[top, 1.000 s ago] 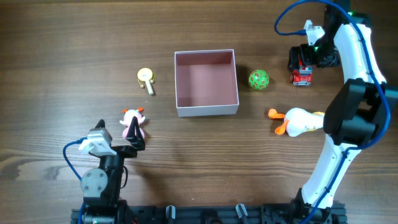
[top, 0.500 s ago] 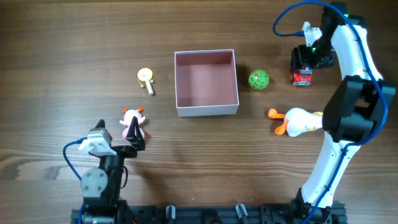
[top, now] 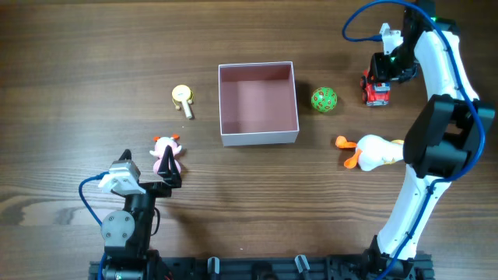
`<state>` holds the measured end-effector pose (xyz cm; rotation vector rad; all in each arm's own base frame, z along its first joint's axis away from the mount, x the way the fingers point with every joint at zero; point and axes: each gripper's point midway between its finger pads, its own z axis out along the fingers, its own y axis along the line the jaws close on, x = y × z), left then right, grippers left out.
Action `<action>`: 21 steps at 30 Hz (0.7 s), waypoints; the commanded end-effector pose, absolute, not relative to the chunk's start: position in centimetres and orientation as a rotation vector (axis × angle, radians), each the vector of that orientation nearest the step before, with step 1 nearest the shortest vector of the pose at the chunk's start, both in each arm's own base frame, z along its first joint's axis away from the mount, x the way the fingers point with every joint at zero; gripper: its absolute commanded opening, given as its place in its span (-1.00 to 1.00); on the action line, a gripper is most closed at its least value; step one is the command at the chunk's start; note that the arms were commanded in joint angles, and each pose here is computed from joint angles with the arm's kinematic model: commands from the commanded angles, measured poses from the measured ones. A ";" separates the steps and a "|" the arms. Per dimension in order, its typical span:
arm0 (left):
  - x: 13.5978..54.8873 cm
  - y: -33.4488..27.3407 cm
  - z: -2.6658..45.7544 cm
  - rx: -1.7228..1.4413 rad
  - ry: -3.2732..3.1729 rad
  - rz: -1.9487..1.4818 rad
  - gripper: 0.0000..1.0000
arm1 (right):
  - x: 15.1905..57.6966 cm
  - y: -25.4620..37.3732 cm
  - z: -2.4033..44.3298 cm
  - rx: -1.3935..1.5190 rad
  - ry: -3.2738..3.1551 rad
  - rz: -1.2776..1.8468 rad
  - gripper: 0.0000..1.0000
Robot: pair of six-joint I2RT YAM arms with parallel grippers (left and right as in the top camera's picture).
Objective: Pack container
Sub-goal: 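Lower the right gripper onto the red fire truck and grasp it, then carry the fire truck left and lower it into the white box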
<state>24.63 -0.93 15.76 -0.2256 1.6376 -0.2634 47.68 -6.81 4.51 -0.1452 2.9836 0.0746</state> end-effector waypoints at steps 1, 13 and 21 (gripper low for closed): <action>24.6 -0.7 15.7 -0.236 1.635 -0.261 1.00 | 48.1 -6.9 4.2 -0.107 2.984 0.067 -0.18; 24.6 -0.7 15.7 -0.236 1.635 -0.260 1.00 | 52.0 -4.6 15.7 -0.140 2.763 0.022 -0.16; 24.6 -0.7 15.7 -0.236 1.635 -0.260 0.99 | 49.7 2.5 25.3 -0.032 2.645 0.121 -0.17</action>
